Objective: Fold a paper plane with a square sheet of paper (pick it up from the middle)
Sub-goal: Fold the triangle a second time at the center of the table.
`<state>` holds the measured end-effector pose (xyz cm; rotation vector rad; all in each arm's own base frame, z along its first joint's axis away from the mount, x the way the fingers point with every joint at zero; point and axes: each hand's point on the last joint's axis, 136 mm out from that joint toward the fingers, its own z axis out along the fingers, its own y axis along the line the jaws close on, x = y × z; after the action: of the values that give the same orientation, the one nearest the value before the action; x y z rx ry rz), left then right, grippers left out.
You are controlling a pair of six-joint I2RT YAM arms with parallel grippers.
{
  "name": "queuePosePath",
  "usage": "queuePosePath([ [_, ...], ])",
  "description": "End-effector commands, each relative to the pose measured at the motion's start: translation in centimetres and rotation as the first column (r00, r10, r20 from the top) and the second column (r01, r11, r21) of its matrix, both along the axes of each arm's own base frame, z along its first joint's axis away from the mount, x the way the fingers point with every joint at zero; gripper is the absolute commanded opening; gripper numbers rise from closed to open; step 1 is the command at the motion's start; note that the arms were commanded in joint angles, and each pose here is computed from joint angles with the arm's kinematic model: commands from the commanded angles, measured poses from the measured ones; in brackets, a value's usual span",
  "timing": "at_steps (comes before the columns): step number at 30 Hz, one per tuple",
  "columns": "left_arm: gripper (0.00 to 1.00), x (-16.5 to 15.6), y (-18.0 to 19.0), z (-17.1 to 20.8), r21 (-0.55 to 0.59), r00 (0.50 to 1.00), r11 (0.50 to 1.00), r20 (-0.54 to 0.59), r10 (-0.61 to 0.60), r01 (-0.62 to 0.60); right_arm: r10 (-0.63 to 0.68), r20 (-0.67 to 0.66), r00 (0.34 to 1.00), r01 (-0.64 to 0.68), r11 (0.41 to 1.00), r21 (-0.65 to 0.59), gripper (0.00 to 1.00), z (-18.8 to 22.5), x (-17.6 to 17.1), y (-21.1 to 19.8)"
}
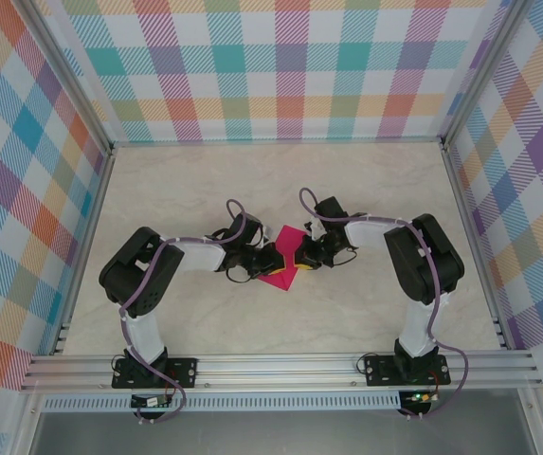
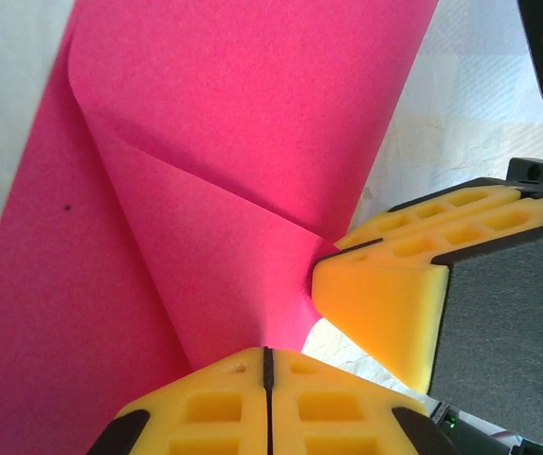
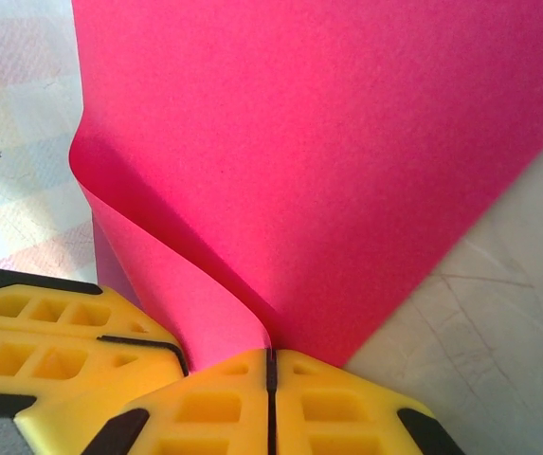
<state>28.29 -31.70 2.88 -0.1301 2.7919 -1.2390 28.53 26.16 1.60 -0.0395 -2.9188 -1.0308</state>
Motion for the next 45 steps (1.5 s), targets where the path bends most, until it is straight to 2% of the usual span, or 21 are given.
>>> queuePosePath([
  [1,0.07,-0.3,-0.1,-0.7,0.012,1.000,1.000,0.001,-0.023,0.023,0.019,0.004,1.000,-0.019,1.000,-0.018,0.10,-0.4,0.1,0.1],
  [23,0.06,-1.7,2.1,-3.9,0.148,0.997,0.989,-0.077,0.003,0.008,0.024,-0.009,1.000,-0.025,0.999,-0.041,0.11,-0.8,0.3,0.0],
  [26,0.05,-1.9,2.6,-4.3,0.176,0.996,0.984,-0.088,0.014,0.002,0.025,0.006,1.000,-0.025,0.998,-0.051,0.17,0.2,0.6,0.0],
  [29,0.05,-2.1,3.2,-4.8,0.207,0.995,0.978,-0.096,0.021,-0.001,0.004,0.067,0.998,0.002,0.996,-0.084,0.29,2.0,1.6,-0.7],
  [32,0.05,-2.2,3.4,-5.0,0.218,0.995,0.976,-0.101,0.026,-0.003,-0.016,0.133,0.991,0.033,0.991,-0.130,0.32,3.2,2.3,-1.6],
  [34,0.05,-2.2,3.3,-5.1,0.216,0.994,0.976,-0.101,0.029,-0.006,-0.012,0.147,0.989,0.034,0.988,-0.150,0.31,3.3,2.2,-1.9],
  [40,0.04,-2.2,3.4,-5.3,0.220,0.994,0.975,-0.104,0.037,-0.014,0.052,0.110,0.993,-0.049,0.998,-0.031,0.21,3.1,0.4,0.7],
  [45,0.04,-2.2,3.4,-5.2,0.220,0.994,0.975,-0.105,0.041,-0.017,0.066,0.066,0.996,-0.066,0.998,-0.004,0.14,1.8,0.1,1.5],
])
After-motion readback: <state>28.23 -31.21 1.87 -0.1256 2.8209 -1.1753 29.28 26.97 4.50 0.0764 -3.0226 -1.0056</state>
